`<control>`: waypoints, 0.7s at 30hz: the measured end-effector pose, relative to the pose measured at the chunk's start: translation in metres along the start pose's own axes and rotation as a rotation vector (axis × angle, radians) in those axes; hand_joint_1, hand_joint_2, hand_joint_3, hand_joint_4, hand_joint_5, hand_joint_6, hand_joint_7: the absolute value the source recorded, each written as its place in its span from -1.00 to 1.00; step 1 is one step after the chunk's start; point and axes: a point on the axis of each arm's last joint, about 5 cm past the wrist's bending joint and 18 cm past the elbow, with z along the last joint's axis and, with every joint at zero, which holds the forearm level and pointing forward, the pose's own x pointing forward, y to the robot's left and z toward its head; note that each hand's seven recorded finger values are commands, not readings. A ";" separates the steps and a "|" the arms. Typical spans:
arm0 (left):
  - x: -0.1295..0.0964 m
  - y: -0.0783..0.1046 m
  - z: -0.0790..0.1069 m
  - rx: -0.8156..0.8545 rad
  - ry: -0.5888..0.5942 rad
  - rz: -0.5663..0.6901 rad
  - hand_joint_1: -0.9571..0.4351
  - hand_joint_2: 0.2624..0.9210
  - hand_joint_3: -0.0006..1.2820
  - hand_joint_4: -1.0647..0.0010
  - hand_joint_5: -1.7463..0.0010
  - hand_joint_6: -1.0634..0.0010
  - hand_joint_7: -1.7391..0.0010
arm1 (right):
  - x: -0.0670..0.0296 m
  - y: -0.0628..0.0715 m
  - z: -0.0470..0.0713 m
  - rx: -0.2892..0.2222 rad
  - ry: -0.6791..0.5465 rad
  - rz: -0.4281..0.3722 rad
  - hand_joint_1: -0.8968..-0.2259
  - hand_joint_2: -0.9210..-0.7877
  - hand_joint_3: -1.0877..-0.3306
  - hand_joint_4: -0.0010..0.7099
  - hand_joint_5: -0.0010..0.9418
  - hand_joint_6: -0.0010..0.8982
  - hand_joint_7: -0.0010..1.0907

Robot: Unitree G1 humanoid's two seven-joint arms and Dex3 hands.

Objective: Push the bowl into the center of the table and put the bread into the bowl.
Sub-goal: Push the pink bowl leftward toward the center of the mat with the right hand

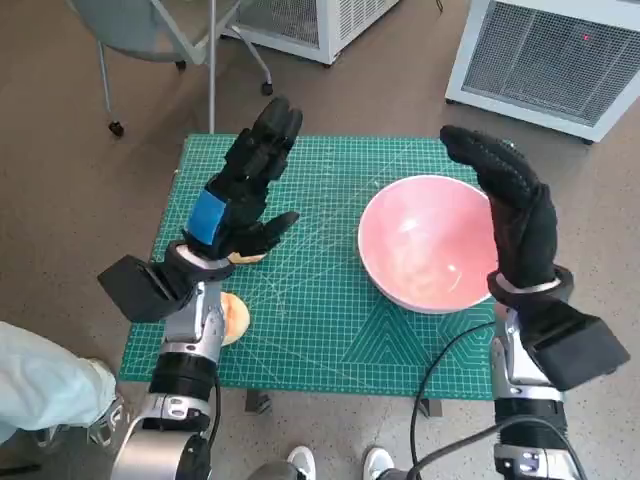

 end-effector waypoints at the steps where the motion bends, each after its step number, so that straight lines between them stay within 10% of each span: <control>1: 0.000 0.000 0.000 0.000 0.000 0.000 -0.52 1.00 -0.52 0.95 1.00 0.72 0.94 | 0.0000 0.000 0.000 0.000 0.000 0.000 -0.53 -1.00 -0.12 -0.67 -1.00 -1.00 -0.25; 21: 0.000 0.000 0.000 -0.001 -0.002 -0.007 -0.54 1.00 -0.52 0.95 1.00 0.73 0.95 | -0.0012 0.002 0.001 0.002 -0.008 -0.008 -0.52 -1.00 -0.12 -0.66 -0.99 -1.00 -0.25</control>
